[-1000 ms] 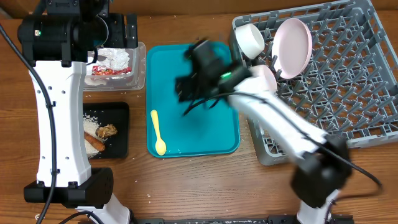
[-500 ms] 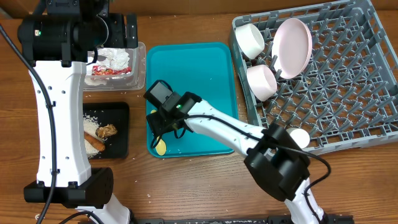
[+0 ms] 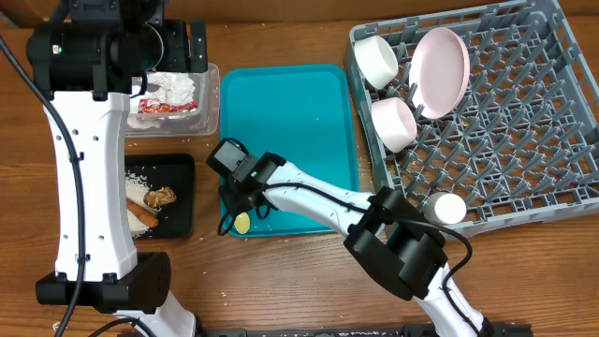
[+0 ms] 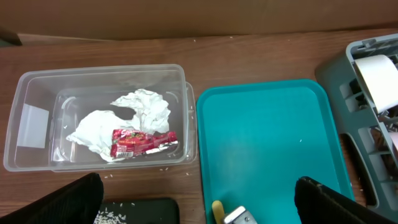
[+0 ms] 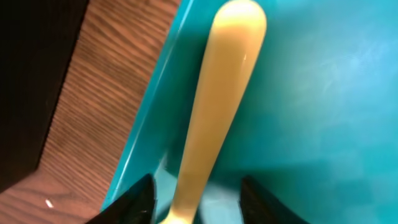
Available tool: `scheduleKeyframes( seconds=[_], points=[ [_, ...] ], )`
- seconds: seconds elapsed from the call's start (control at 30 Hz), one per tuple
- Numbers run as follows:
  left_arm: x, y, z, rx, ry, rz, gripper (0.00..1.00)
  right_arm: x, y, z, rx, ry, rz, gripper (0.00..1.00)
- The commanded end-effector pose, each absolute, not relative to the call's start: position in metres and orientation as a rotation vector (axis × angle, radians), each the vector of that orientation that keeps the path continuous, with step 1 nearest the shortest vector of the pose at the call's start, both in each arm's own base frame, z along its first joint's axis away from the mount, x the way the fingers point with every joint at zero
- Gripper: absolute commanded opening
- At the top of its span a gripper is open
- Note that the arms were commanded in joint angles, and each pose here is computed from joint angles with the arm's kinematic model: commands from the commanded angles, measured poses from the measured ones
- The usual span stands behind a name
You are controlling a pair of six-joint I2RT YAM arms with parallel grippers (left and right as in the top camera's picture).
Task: Sort waste into correct bins and load items into the dishwasher
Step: 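Carry the yellow spoon into the dish rack and release it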
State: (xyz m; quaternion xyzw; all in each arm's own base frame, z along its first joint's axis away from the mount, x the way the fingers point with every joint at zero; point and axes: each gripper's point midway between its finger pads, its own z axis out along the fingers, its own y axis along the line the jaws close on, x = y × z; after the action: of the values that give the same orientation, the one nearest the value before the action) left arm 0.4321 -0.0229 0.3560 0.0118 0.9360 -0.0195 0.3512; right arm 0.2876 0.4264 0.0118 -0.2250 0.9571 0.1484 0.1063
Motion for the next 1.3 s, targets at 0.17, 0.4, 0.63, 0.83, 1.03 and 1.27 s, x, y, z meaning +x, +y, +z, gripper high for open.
scheduleKeyframes(
  seconds=[0.17,0.4,0.63,0.83,1.03,1.27],
  points=[
    [0.433,-0.022,0.355,0.024,2.424,-0.044,1.00,0.280,0.405,-0.013,-0.495,2.932,0.292,0.19],
    [0.433,-0.022,0.355,0.024,2.424,-0.044,1.00,0.296,0.395,-0.012,-0.403,2.936,0.288,0.04],
    [0.433,-0.022,0.355,0.024,2.424,-0.044,1.00,0.322,0.390,0.013,-0.329,2.948,0.408,0.04],
    [0.433,-0.022,0.355,0.024,2.424,-0.044,1.00,0.347,0.373,0.073,-0.349,2.858,0.526,0.04],
    [0.433,-0.022,0.355,0.024,2.424,-0.044,1.00,0.371,0.329,0.188,-0.237,2.668,0.589,0.04],
    [0.433,-0.022,0.355,0.024,2.424,-0.044,1.00,0.397,0.159,0.299,0.366,2.423,0.369,0.04]
  ],
)
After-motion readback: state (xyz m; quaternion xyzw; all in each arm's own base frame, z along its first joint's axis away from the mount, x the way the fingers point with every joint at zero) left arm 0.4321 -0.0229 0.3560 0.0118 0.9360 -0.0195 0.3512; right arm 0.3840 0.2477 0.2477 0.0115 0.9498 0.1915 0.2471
